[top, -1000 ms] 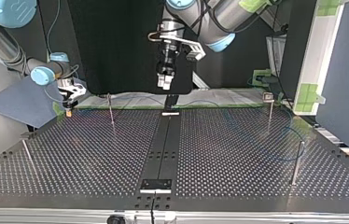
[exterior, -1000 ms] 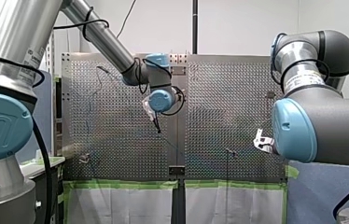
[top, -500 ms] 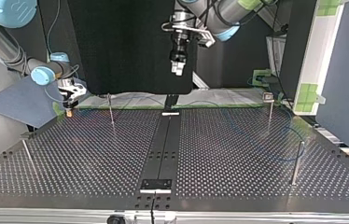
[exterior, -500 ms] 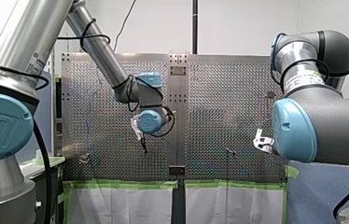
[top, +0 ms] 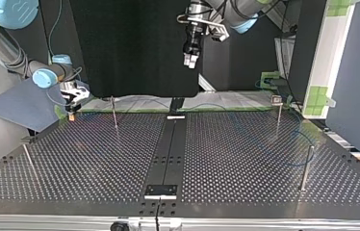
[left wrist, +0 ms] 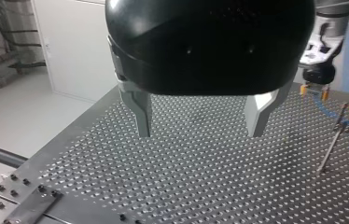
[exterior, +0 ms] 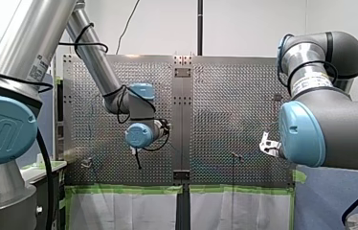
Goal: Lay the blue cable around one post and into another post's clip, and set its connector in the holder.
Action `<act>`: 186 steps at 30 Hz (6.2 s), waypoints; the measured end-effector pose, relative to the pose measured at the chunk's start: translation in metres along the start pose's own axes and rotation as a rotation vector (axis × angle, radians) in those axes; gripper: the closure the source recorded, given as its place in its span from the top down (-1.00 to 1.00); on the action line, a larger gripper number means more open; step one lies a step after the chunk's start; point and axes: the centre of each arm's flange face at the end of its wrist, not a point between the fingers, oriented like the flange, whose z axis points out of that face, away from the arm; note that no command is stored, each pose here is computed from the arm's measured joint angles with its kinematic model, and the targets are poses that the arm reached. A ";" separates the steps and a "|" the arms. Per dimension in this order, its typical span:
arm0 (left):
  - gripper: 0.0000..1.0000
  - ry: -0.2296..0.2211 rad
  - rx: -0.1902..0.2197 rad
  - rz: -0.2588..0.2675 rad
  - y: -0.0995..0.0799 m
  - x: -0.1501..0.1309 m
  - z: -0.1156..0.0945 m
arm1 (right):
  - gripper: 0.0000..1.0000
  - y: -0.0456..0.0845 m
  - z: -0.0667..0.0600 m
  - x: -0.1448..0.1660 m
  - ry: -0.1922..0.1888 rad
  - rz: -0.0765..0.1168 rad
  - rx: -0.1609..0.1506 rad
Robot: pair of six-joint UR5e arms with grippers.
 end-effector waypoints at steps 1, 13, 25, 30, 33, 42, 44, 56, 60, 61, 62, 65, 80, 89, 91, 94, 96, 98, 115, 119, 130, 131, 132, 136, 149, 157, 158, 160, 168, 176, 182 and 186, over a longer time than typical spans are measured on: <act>1.00 0.007 0.001 0.003 0.003 0.002 -0.003 | -1.00 0.000 0.000 0.000 0.000 0.000 0.000; 1.00 0.101 -0.009 0.050 0.034 0.019 -0.044 | -1.00 0.000 0.000 0.000 -0.004 0.001 0.000; 1.00 0.184 -0.017 0.081 0.058 0.030 -0.083 | -1.00 -0.001 0.000 -0.001 -0.005 0.001 0.000; 1.00 0.176 -0.017 0.072 0.057 0.029 -0.079 | -1.00 -0.001 0.000 -0.001 -0.005 0.000 0.000; 1.00 0.168 -0.015 0.065 0.054 0.028 -0.076 | -1.00 -0.001 0.000 -0.001 -0.004 -0.002 -0.001; 1.00 0.159 -0.013 0.059 0.050 0.027 -0.070 | -1.00 -0.003 0.000 0.002 -0.016 -0.046 -0.003; 1.00 0.163 -0.015 0.064 0.051 0.027 -0.070 | -1.00 -0.006 0.000 0.005 -0.024 -0.060 -0.002; 1.00 0.177 -0.021 0.080 0.052 0.028 -0.072 | -1.00 -0.085 -0.001 0.055 0.008 -0.084 0.040; 1.00 0.182 -0.023 0.086 0.053 0.028 -0.072 | -1.00 -0.115 -0.004 0.076 0.033 -0.086 0.057; 1.00 0.182 -0.023 0.086 0.053 0.028 -0.073 | -1.00 -0.121 -0.004 0.081 0.038 -0.087 0.060; 1.00 0.183 -0.023 0.087 0.053 0.028 -0.073 | -1.00 -0.126 -0.005 0.085 0.043 -0.088 0.061; 1.00 0.184 -0.023 0.089 0.053 0.028 -0.073 | -1.00 -0.140 -0.010 0.101 0.059 -0.092 0.063; 1.00 0.191 -0.025 0.099 0.054 0.029 -0.074 | -1.00 -0.172 -0.046 0.140 0.085 -0.098 0.047; 1.00 0.191 -0.024 0.100 0.054 0.029 -0.074 | -1.00 -0.179 -0.076 0.162 0.107 -0.079 0.023; 1.00 0.191 -0.024 0.100 0.054 0.029 -0.074 | -1.00 -0.178 -0.083 0.169 0.118 -0.064 0.019; 1.00 0.191 -0.024 0.101 0.054 0.029 -0.074 | -1.00 -0.177 -0.091 0.183 0.136 -0.048 0.016; 1.00 0.191 -0.024 0.100 0.054 0.029 -0.074 | -1.00 -0.177 -0.096 0.196 0.153 -0.043 0.015; 1.00 0.191 -0.025 0.101 0.054 0.029 -0.074 | -1.00 -0.176 -0.100 0.208 0.169 -0.038 0.014; 1.00 0.202 -0.028 0.115 0.055 0.029 -0.075 | -1.00 -0.139 -0.118 0.255 0.198 -0.033 -0.057; 1.00 0.205 -0.030 0.119 0.055 0.029 -0.075 | -1.00 -0.122 -0.121 0.256 0.178 -0.034 -0.092; 1.00 0.208 -0.036 0.124 0.057 0.029 -0.074 | -1.00 -0.093 -0.126 0.260 0.169 -0.037 -0.145; 1.00 0.209 -0.037 0.125 0.057 0.029 -0.074 | -1.00 -0.091 -0.126 0.261 0.169 -0.038 -0.148; 1.00 0.209 -0.037 0.126 0.057 0.029 -0.074 | -1.00 -0.089 -0.126 0.261 0.171 -0.038 -0.151; 1.00 0.211 -0.041 0.129 0.058 0.029 -0.074 | -1.00 -0.083 -0.126 0.265 0.187 -0.043 -0.156; 1.00 0.223 -0.048 0.146 0.060 0.029 -0.074 | -1.00 -0.069 -0.123 0.275 0.216 -0.099 -0.091; 1.00 0.234 -0.056 0.163 0.063 0.029 -0.074 | -1.00 -0.068 -0.119 0.281 0.218 -0.121 -0.020; 1.00 0.236 -0.057 0.165 0.063 0.029 -0.075 | -1.00 -0.067 -0.118 0.281 0.215 -0.122 -0.012; 1.00 0.238 -0.058 0.168 0.064 0.029 -0.075 | -1.00 -0.065 -0.115 0.276 0.201 -0.127 0.000; 1.00 0.245 -0.060 0.176 0.064 0.030 -0.075 | -1.00 -0.054 -0.103 0.262 0.152 -0.162 -0.001; 1.00 0.245 -0.061 0.179 0.064 0.030 -0.075 | -1.00 -0.049 -0.099 0.268 0.168 -0.194 0.027; 1.00 0.245 -0.064 0.182 0.065 0.029 -0.074 | -1.00 -0.050 -0.097 0.270 0.175 -0.220 0.057; 1.00 0.245 -0.066 0.182 0.065 0.029 -0.073 | -1.00 -0.050 -0.094 0.267 0.171 -0.226 0.067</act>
